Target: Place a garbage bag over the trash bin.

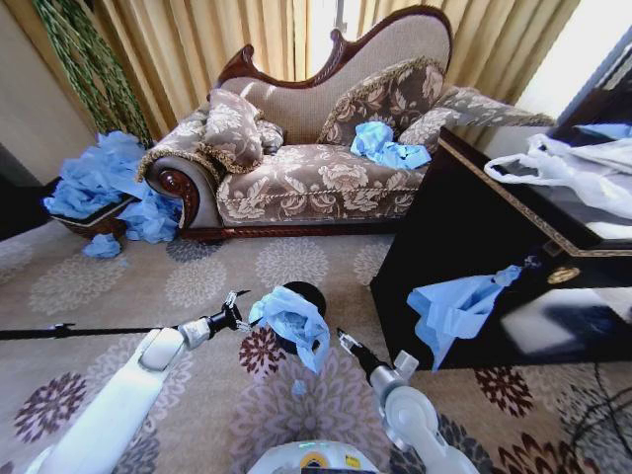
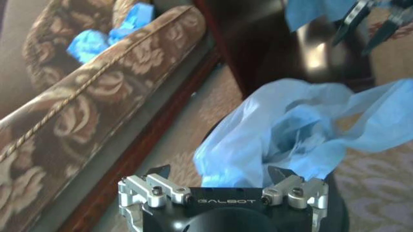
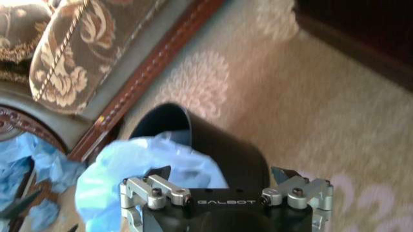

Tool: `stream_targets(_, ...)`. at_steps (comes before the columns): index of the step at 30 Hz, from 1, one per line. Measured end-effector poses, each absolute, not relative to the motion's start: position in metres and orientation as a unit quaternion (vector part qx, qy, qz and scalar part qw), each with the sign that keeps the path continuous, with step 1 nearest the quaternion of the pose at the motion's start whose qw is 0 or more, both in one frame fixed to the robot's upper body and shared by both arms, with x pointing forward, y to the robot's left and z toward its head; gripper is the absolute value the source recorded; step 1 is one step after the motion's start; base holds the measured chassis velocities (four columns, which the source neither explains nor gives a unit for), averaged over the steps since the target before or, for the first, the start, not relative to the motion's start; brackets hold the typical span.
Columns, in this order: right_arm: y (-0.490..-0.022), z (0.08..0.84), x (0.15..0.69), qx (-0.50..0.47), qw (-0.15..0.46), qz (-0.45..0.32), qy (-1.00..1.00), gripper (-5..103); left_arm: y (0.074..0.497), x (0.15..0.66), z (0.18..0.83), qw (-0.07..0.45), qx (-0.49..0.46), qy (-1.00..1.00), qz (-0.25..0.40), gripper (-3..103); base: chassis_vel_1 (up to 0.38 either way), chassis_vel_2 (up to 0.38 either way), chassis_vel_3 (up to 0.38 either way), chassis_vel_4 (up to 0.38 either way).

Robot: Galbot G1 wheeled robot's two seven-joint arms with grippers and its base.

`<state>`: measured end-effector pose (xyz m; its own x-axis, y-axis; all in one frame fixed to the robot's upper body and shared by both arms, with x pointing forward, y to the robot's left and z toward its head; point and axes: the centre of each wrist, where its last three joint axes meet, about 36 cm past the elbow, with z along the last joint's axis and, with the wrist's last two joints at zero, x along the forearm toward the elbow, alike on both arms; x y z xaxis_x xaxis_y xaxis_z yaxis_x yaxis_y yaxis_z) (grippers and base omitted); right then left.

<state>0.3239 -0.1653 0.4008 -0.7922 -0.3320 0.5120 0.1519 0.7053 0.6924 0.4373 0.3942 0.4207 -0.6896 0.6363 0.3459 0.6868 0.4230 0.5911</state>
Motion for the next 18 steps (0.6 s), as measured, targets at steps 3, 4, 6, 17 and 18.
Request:
stream_targets(3,-0.156,0.398,0.321,0.062,0.331,-0.382,-0.861,100,0.390,0.437,0.426,0.038,-0.410,-0.836,-0.364,100,0.000,0.000,0.000,0.000)
stream_targets(4,-0.156,0.398,0.321,0.062,0.331,-0.382,-0.861,100,0.390,0.437,0.426,0.038,-0.410,-0.836,-0.364,100,0.000,0.000,0.000,0.000)
stream_targets(6,-0.146,0.393,0.322,0.067,0.340,-0.384,-0.856,100,0.389,0.437,0.423,0.043,-0.413,-0.835,-0.361,100,0.000,0.000,0.000,0.000)
stream_targets(17,-0.130,0.379,0.334,0.070,0.346,-0.377,-0.856,100,0.388,0.446,0.403,0.095,-0.402,-0.851,-0.323,100,0.000,0.000,0.000,0.000)
stream_targets(18,-0.130,0.378,0.334,0.070,0.346,-0.376,-0.857,100,0.386,0.447,0.403,0.097,-0.402,-0.852,-0.320,100,0.000,0.000,0.000,0.000)
